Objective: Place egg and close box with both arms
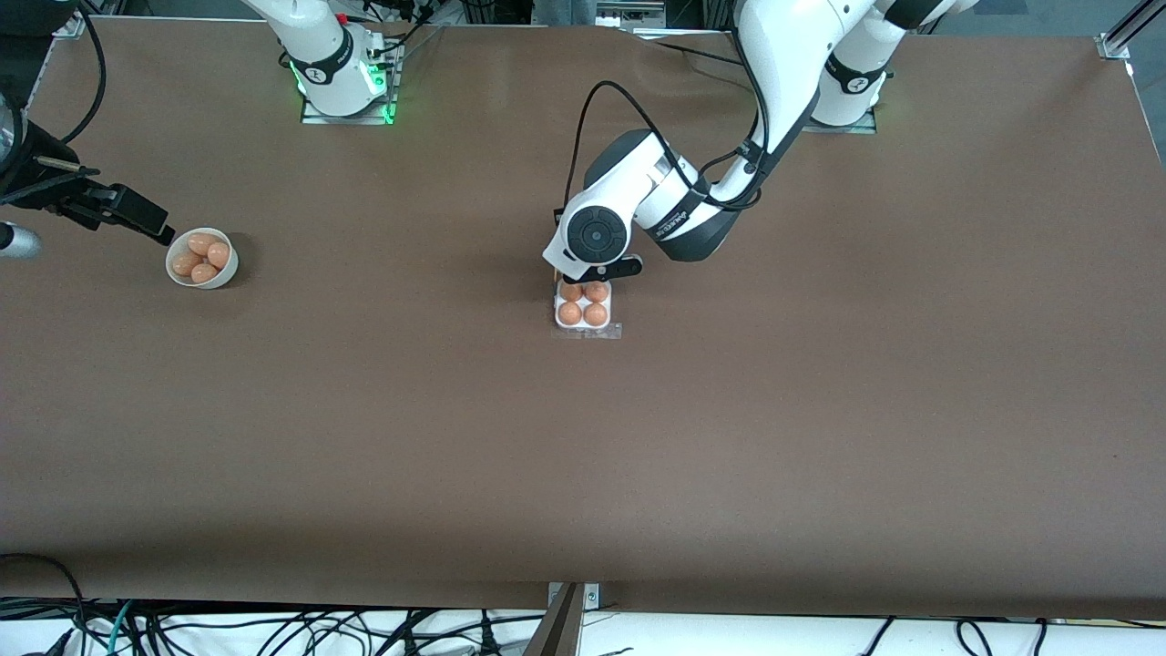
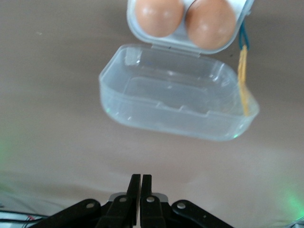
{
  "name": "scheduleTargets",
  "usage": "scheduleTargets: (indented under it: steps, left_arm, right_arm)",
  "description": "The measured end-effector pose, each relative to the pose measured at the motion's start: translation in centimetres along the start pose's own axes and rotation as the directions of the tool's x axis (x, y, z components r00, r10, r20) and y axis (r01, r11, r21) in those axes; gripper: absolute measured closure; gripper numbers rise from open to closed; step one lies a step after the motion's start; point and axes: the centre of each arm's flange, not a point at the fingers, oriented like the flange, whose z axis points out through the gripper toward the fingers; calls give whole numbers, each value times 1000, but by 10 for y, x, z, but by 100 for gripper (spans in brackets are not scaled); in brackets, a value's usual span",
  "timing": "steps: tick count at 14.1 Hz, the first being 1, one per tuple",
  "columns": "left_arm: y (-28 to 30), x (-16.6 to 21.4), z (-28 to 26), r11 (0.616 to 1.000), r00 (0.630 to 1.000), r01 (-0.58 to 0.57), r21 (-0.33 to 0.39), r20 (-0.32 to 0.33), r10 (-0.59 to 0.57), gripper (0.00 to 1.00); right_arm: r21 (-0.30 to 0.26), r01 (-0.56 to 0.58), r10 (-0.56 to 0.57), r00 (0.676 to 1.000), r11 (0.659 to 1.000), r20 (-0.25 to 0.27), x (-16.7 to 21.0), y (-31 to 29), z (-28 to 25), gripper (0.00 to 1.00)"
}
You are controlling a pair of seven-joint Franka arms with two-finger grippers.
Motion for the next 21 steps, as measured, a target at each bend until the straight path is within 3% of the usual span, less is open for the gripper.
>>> scheduleTargets:
  steps: [12,16,18,21]
  left_arm:
    - [-5,46,-20,989,990,52,-136,-124,-69,93]
    - [-15,60,-39,990,978,59,-130,-190,-83,90]
    - [-23,67,-55,990,968,66,-128,-233,-94,72]
    - [-50,75,-117,988,923,83,-128,-363,-125,44]
  right_arm:
    - [-1,0,0,1000,1000,0,0,0,0,0]
    - [-2,0,0,1000,1000,0,0,0,0,0]
    - [-2,0,0,1000,1000,0,0,0,0,0]
    - [-2,0,0,1000,1000,0,0,0,0,0]
